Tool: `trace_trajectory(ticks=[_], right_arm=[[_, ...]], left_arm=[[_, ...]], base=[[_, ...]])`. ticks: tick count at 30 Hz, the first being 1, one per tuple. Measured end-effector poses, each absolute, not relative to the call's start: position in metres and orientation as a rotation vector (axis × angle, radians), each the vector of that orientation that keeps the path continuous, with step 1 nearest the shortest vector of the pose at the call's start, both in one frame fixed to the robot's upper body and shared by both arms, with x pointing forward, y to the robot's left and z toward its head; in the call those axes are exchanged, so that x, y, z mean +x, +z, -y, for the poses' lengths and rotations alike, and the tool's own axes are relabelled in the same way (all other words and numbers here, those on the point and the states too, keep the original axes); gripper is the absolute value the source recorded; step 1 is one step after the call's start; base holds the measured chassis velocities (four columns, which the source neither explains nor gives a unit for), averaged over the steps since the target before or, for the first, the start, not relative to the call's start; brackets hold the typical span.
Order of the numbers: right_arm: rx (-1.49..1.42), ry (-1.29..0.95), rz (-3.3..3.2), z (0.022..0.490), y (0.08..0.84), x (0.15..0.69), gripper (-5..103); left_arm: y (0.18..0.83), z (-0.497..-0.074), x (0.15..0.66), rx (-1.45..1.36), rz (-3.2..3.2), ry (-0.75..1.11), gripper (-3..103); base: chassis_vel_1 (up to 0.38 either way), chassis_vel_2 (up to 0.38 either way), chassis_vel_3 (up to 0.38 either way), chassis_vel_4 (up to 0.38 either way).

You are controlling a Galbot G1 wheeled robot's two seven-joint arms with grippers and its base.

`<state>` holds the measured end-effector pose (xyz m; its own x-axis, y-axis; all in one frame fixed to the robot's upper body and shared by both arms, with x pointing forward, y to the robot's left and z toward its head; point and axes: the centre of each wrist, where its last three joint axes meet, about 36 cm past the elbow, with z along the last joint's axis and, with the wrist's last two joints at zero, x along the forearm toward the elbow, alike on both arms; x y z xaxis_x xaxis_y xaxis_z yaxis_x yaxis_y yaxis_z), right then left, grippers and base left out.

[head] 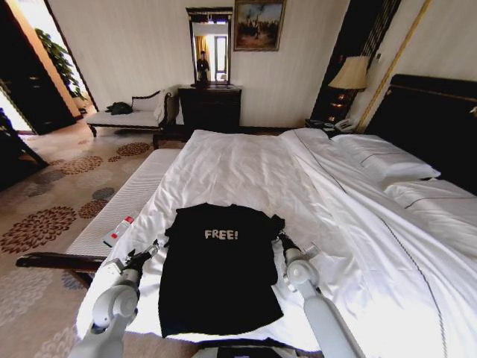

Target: Fold the clothes on the bed.

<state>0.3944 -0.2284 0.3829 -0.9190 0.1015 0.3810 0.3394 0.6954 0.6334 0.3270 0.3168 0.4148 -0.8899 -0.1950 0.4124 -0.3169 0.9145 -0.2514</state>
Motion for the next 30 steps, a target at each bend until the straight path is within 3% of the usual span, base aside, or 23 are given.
trace_trajectory(ticks=[5, 7, 8, 10, 16, 18, 22, 23, 25, 27, 30], right_arm=[[-0.386, -1.017, 2.589, 0.229, 0.379, 0.389, -3], [-0.43, -0.991, 2.57, 0.231, 0.372, 0.388, 2], [-0.455, -0.982, 2.557, 0.231, 0.37, 0.387, 13], [-0.468, -0.98, 2.55, 0.231, 0.369, 0.387, 13], [-0.508, -1.045, 2.51, 0.226, 0.381, 0.376, 40], [-0.504, -1.063, 2.496, 0.224, 0.382, 0.372, 40], [-0.485, -1.104, 2.46, 0.218, 0.382, 0.367, 61], [-0.485, -1.104, 2.46, 0.218, 0.382, 0.367, 61], [-0.491, -1.099, 2.466, 0.221, 0.376, 0.378, 73], [-0.493, -1.093, 2.479, 0.224, 0.374, 0.384, 73], [-0.479, -1.11, 2.504, 0.236, 0.374, 0.401, 89]], left_arm=[[0.414, -0.314, 0.327, 0.371, 2.69, 0.451, 100], [0.414, -0.314, 0.327, 0.371, 2.689, 0.452, 100], [0.414, -0.314, 0.326, 0.373, 2.688, 0.452, 100], [0.414, -0.315, 0.326, 0.375, 2.687, 0.451, 100], [0.414, -0.317, 0.325, 0.385, 2.687, 0.447, 100], [0.414, -0.317, 0.324, 0.386, 2.686, 0.448, 100], [0.414, -0.314, 0.324, 0.382, 2.685, 0.453, 100], [0.414, -0.314, 0.324, 0.382, 2.685, 0.453, 100], [0.413, -0.313, 0.323, 0.379, 2.684, 0.45, 100], [0.414, -0.313, 0.322, 0.378, 2.685, 0.449, 100], [0.416, -0.315, 0.32, 0.381, 2.688, 0.438, 100]], base=[[0.0, 0.0, 0.0, 0.0], [0.0, 0.0, 0.0, 0.0], [0.0, 0.0, 0.0, 0.0], [0.0, 0.0, 0.0, 0.0], [0.0, 0.0, 0.0, 0.0], [0.0, 0.0, 0.0, 0.0], [0.0, 0.0, 0.0, 0.0], [0.0, 0.0, 0.0, 0.0], [0.0, 0.0, 0.0, 0.0], [0.0, 0.0, 0.0, 0.0], [0.0, 0.0, 0.0, 0.0]])
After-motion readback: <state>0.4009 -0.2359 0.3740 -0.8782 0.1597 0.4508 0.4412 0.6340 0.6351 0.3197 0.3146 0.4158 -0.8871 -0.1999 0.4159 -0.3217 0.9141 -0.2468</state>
